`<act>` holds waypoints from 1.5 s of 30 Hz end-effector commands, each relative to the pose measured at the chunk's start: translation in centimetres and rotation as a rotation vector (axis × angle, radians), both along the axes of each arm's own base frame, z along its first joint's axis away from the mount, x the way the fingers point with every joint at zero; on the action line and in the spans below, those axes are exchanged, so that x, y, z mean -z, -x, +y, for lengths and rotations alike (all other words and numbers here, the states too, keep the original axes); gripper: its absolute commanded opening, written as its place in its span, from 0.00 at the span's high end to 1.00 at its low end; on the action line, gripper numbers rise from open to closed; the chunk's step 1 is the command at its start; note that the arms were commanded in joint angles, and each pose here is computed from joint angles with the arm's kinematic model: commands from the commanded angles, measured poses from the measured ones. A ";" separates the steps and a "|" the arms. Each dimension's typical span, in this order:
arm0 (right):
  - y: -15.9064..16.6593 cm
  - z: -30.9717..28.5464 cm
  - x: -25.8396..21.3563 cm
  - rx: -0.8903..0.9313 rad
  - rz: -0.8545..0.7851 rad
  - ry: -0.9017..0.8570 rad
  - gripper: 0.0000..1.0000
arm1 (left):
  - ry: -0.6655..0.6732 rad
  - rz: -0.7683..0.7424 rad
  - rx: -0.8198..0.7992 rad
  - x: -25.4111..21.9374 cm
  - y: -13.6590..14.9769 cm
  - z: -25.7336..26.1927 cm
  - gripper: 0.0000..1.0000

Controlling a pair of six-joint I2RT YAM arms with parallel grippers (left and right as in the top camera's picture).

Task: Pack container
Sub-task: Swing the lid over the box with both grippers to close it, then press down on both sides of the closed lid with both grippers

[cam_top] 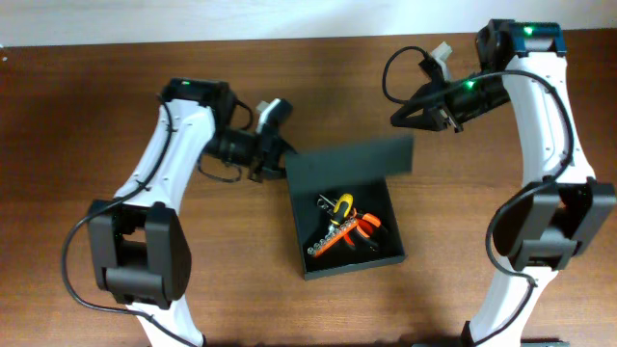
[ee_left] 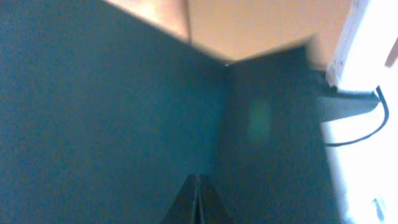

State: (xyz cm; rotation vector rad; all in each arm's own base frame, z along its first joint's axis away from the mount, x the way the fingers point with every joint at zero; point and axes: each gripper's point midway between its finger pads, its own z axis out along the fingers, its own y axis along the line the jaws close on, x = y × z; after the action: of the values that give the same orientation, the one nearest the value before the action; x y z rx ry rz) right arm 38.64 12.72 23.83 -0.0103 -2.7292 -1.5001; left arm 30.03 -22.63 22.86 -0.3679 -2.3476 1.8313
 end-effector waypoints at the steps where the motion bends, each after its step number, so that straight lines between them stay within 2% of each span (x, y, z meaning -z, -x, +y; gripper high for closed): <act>1: 1.1 -0.3 -2.4 -0.003 -0.077 0.057 0.96 | 0.126 -0.119 0.043 -2.6 1.2 -1.7 0.98; 8: 1.5 -0.4 -3.1 -0.003 -0.106 0.075 0.96 | 0.105 -0.183 0.058 -1.9 0.8 -1.7 0.98; 12: 1.6 -2.9 -0.4 0.016 -0.063 0.290 0.95 | -0.020 -0.221 0.059 0.3 0.0 0.2 0.98; 14: 1.7 -5.4 1.4 0.044 -0.025 0.466 0.94 | -0.153 -0.206 0.053 2.3 -0.6 1.9 0.98; 17: 1.8 -8.6 2.9 0.077 0.008 0.673 0.94 | -0.521 -0.092 -0.024 6.9 -1.8 6.3 0.98; 20: 1.9 -10.0 3.3 0.092 0.020 0.758 0.92 | -0.964 0.075 -0.182 10.5 -2.2 12.4 0.98; 21: 1.9 -10.2 3.3 0.092 0.020 0.771 0.91 | -1.074 0.132 -0.235 11.0 -1.9 14.0 0.98; 23: 2.0 -10.9 3.5 0.092 0.022 0.813 0.85 | -1.190 0.202 -0.284 11.2 -1.1 15.7 0.98; 27: 2.8 -12.2 4.2 0.080 0.046 0.891 0.78 | -1.228 0.280 -0.246 10.8 0.9 15.8 0.98; 31: 4.4 -12.0 5.2 0.054 0.100 0.883 0.77 | -1.253 0.319 -0.178 10.2 2.7 15.0 0.98; 37: 6.5 -11.7 6.9 0.016 0.181 0.870 0.77 | -1.250 0.256 -0.119 10.4 3.1 12.3 0.98; 45: 9.8 -10.6 8.1 -0.026 0.270 0.812 0.78 | -1.209 0.282 -0.056 9.8 4.9 9.1 0.98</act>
State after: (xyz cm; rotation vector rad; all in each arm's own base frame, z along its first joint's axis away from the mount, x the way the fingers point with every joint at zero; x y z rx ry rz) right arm 29.92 1.34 14.72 -0.1765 -2.8483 -0.2247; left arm 25.74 -12.61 11.97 0.0873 -2.6959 0.1672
